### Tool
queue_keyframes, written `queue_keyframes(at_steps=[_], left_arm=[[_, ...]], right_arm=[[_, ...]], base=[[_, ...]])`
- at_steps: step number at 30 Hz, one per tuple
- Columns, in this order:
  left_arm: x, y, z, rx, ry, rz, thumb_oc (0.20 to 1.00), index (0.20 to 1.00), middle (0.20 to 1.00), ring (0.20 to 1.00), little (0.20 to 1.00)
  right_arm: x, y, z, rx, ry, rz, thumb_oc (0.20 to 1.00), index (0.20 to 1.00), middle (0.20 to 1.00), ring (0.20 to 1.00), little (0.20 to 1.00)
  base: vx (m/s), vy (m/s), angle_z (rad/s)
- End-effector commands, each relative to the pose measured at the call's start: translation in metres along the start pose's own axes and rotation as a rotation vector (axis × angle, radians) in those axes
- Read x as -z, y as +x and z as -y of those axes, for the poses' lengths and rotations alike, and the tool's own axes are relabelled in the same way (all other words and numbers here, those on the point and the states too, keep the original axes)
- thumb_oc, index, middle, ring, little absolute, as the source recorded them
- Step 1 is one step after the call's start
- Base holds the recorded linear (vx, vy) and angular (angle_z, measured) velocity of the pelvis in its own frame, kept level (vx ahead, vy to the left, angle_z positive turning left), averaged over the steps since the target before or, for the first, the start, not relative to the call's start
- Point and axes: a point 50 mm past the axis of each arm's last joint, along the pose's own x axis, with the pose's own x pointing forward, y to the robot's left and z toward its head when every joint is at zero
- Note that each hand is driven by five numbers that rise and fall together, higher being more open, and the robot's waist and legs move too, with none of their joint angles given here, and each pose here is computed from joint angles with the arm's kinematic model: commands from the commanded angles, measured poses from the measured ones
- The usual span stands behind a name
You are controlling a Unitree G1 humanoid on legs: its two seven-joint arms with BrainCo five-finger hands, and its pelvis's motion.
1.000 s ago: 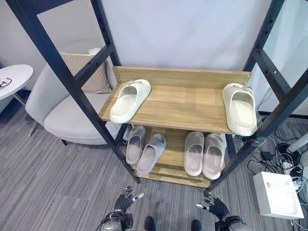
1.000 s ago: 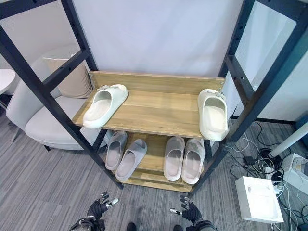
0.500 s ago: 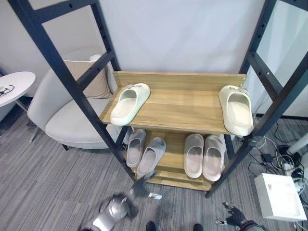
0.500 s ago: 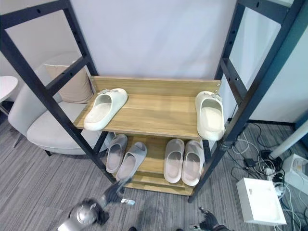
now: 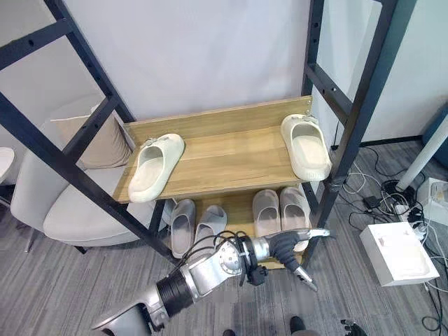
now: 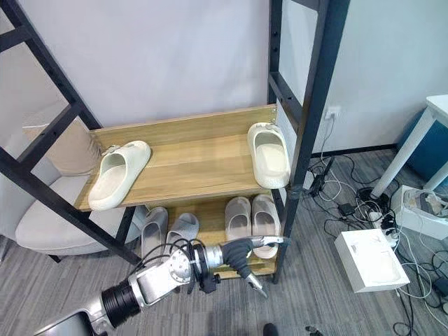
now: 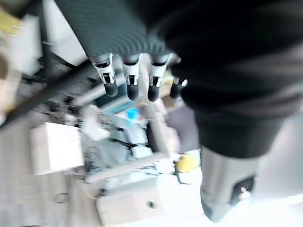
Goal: Arrange the slippers neatly on the shoe rack.
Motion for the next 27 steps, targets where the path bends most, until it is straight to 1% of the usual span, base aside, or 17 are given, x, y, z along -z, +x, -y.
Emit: queue_keyframes(at_steps=[1,5,7,9,10,11,12,13,14,15,18,21,23,24,25,26,27], left_arm=[[-0.031,-0.005,-0.027,-0.036,-0.007,0.144,1.000,1.000,1.000,1.000,1.000],[-0.059,-0.013,-0.041,-0.100,-0.055,0.276,1.000,1.000,1.000,1.000,1.000],[-0.073,-0.019,-0.053,-0.165,-0.056,0.347,1.000,1.000,1.000,1.000,1.000],[-0.092,-0.032,-0.070,-0.289,-0.059,0.450,1.000,1.000,1.000,1.000,1.000],[-0.092,-0.032,-0.070,-0.290,-0.058,0.450,1.000,1.000,1.000,1.000,1.000],[-0.106,-0.034,-0.086,-0.373,0.016,0.498,1.000,1.000,1.000,1.000,1.000],[-0.106,-0.034,-0.086,-0.374,0.017,0.498,1.000,1.000,1.000,1.000,1.000],[-0.117,-0.039,-0.103,-0.476,0.108,0.529,1.000,1.000,1.000,1.000,1.000],[-0.117,-0.039,-0.103,-0.477,0.108,0.529,1.000,1.000,1.000,1.000,1.000],[-0.125,-0.046,-0.124,-0.620,0.203,0.537,1.000,1.000,1.000,1.000,1.000],[-0.122,-0.054,-0.143,-0.749,0.294,0.496,1.000,1.000,1.000,1.000,1.000],[-0.120,-0.063,-0.163,-0.864,0.465,0.401,1.000,1.000,1.000,1.000,1.000],[-0.120,-0.074,-0.184,-0.949,0.692,0.276,1.000,1.000,1.000,1.000,1.000],[-0.120,-0.073,-0.185,-0.950,0.694,0.276,1.000,1.000,1.000,1.000,1.000],[-0.118,-0.085,-0.202,-0.980,0.901,0.137,1.000,1.000,1.000,1.000,1.000],[-0.118,-0.084,-0.202,-0.980,0.904,0.137,1.000,1.000,1.000,1.000,1.000],[-0.121,-0.092,-0.210,-0.985,1.035,0.072,1.000,1.000,1.000,1.000,1.000]], right_arm=[[-0.024,0.004,-0.008,-0.020,0.034,0.073,1.000,1.000,1.000,1.000,1.000],[-0.023,0.003,-0.013,-0.042,0.040,0.072,1.000,1.000,1.000,1.000,1.000],[-0.022,0.003,-0.014,-0.045,0.048,0.069,1.000,1.000,1.000,1.000,1.000],[-0.021,0.002,-0.020,-0.056,0.065,0.066,1.000,1.000,1.000,1.000,1.000],[-0.021,0.002,-0.020,-0.056,0.065,0.067,1.000,1.000,1.000,1.000,1.000],[-0.025,0.003,-0.020,-0.056,0.068,0.069,1.000,1.000,1.000,1.000,1.000],[-0.025,0.003,-0.020,-0.055,0.068,0.070,1.000,1.000,1.000,1.000,1.000],[-0.026,0.003,-0.020,-0.054,0.078,0.069,1.000,1.000,1.000,1.000,1.000],[-0.026,0.003,-0.019,-0.053,0.078,0.069,1.000,1.000,1.000,1.000,1.000],[-0.027,0.003,-0.021,-0.054,0.088,0.070,1.000,1.000,1.000,1.000,1.000],[-0.026,0.003,-0.022,-0.054,0.094,0.066,1.000,1.000,1.000,1.000,1.000],[-0.024,0.002,-0.022,-0.055,0.096,0.060,1.000,1.000,1.000,1.000,1.000],[-0.023,0.003,-0.020,-0.051,0.097,0.058,1.000,1.000,1.000,1.000,1.000],[-0.023,0.003,-0.020,-0.052,0.097,0.059,1.000,1.000,1.000,1.000,1.000],[-0.022,0.003,-0.019,-0.049,0.095,0.060,1.000,1.000,1.000,1.000,1.000],[-0.023,0.003,-0.019,-0.050,0.096,0.061,1.000,1.000,1.000,1.000,1.000],[-0.023,0.003,-0.017,-0.047,0.097,0.064,1.000,1.000,1.000,1.000,1.000]], base=[[0.00,0.000,0.00],[0.00,0.000,0.00],[0.00,-0.018,0.01],[0.04,-0.028,0.00],[0.04,-0.034,0.00],[0.00,0.000,0.00],[0.02,-0.047,0.00],[0.00,0.000,0.00],[0.02,-0.043,0.01],[0.01,-0.034,0.01],[0.00,-0.011,0.00],[0.00,-0.011,-0.01],[0.00,0.000,0.00],[0.00,0.000,0.00],[0.00,0.000,0.00],[0.00,0.000,0.00],[0.00,0.000,0.00]])
